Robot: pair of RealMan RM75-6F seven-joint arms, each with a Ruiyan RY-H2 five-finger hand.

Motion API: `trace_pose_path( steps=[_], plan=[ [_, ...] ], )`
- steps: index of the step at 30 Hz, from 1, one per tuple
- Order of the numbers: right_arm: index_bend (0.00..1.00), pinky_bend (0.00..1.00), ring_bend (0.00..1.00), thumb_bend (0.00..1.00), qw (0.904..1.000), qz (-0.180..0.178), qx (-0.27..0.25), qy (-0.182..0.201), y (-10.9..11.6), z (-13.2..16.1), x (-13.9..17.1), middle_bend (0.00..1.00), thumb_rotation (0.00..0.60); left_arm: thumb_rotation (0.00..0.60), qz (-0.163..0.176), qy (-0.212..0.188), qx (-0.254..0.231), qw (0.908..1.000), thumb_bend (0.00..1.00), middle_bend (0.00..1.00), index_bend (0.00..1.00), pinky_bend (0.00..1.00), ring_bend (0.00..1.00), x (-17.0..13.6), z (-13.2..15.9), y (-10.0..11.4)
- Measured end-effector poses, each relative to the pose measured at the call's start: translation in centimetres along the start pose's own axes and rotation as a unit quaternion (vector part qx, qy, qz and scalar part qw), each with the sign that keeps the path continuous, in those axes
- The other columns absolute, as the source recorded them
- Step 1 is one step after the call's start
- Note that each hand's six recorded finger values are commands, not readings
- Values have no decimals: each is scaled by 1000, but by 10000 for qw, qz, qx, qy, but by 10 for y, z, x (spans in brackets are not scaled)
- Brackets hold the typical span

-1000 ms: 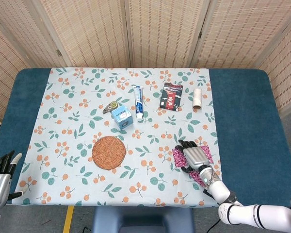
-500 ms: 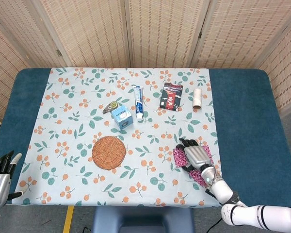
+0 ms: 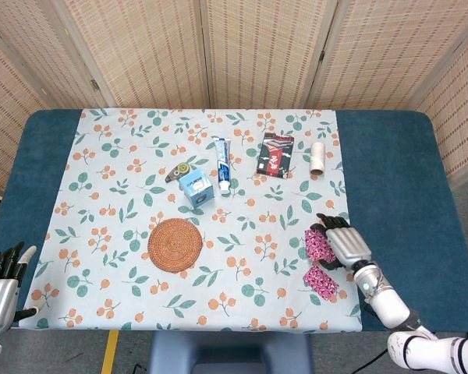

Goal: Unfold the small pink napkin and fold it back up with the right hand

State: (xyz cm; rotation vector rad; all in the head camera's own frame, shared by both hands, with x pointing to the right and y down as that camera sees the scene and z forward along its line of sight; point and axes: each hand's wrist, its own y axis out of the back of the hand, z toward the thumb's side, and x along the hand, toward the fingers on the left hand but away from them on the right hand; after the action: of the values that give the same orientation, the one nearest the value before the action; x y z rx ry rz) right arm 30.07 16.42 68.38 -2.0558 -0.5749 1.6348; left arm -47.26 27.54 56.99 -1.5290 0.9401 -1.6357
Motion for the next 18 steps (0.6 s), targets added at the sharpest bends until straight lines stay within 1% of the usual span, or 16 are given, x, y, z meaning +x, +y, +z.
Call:
trace_pose_path(
  steps=[8, 11, 18],
  plan=[
    [219, 0, 0, 321, 9997, 159, 64, -175, -11, -33, 1, 57, 590, 600, 1, -22, 32, 10000, 170, 0, 112, 0, 57, 0, 6, 2],
    [219, 0, 0, 321, 9996, 202, 88, -165, -16, -38, -3, 57, 593, 600, 8, -35, 38, 10000, 170, 0, 112, 0, 57, 0, 8, 3],
    [219, 0, 0, 321, 9995, 278, 81, -92, -23, -39, -9, 57, 590, 600, -5, 31, 34, 10000, 170, 0, 112, 0, 56, -2, 5, 3]
  ],
)
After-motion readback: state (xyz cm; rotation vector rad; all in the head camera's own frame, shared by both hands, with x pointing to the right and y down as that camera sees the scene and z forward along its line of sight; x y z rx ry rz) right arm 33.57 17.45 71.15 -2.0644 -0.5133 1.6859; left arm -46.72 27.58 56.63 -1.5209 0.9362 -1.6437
